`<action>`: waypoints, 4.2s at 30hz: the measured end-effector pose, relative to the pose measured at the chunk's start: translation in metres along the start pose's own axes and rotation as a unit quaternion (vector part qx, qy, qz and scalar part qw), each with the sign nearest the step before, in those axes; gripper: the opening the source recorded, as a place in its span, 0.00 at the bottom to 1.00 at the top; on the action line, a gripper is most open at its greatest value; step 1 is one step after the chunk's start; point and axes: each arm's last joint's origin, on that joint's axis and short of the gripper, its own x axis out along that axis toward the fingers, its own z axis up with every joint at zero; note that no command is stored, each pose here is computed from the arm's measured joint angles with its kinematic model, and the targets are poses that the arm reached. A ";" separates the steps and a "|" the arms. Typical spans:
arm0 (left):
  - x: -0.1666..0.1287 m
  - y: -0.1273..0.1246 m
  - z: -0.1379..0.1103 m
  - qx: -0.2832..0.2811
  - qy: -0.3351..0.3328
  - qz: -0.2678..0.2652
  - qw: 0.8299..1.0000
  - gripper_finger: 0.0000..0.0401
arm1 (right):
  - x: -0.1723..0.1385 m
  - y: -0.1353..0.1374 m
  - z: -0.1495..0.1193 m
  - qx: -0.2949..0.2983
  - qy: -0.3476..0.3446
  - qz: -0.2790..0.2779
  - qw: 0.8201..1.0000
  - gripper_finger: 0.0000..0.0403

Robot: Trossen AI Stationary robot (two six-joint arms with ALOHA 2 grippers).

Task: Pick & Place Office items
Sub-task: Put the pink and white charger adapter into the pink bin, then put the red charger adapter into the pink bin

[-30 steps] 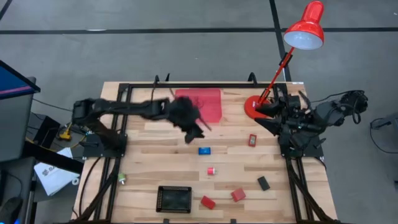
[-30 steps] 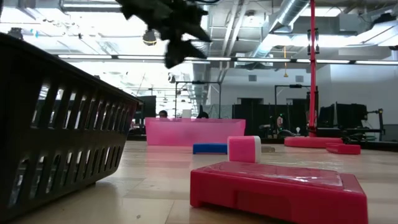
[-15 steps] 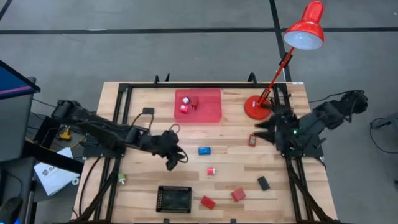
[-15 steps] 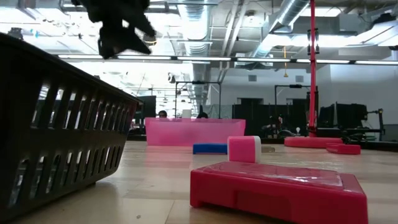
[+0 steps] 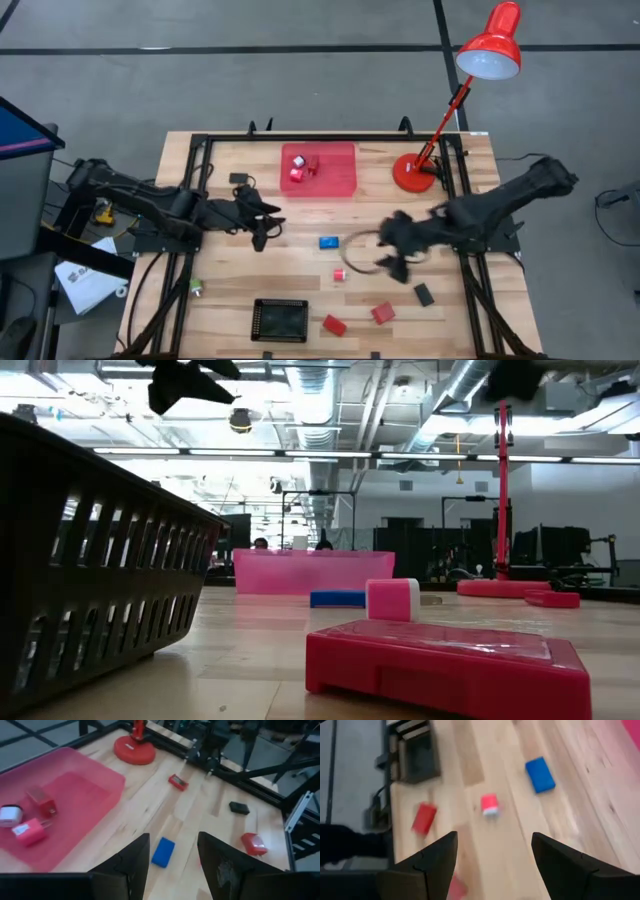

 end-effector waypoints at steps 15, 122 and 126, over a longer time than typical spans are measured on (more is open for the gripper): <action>-0.020 0.013 0.000 0.071 0.018 0.010 0.997 0.49 | 0.132 -0.001 0.006 -0.012 0.074 0.026 0.997 0.62; 0.002 0.048 -0.069 -0.089 0.013 0.057 0.994 0.58 | 0.022 -0.168 0.137 0.033 0.030 -0.121 0.992 0.44; 0.002 0.048 -0.069 -0.075 0.014 0.057 0.995 0.58 | 0.007 -0.126 0.093 0.044 0.086 -0.120 0.988 0.44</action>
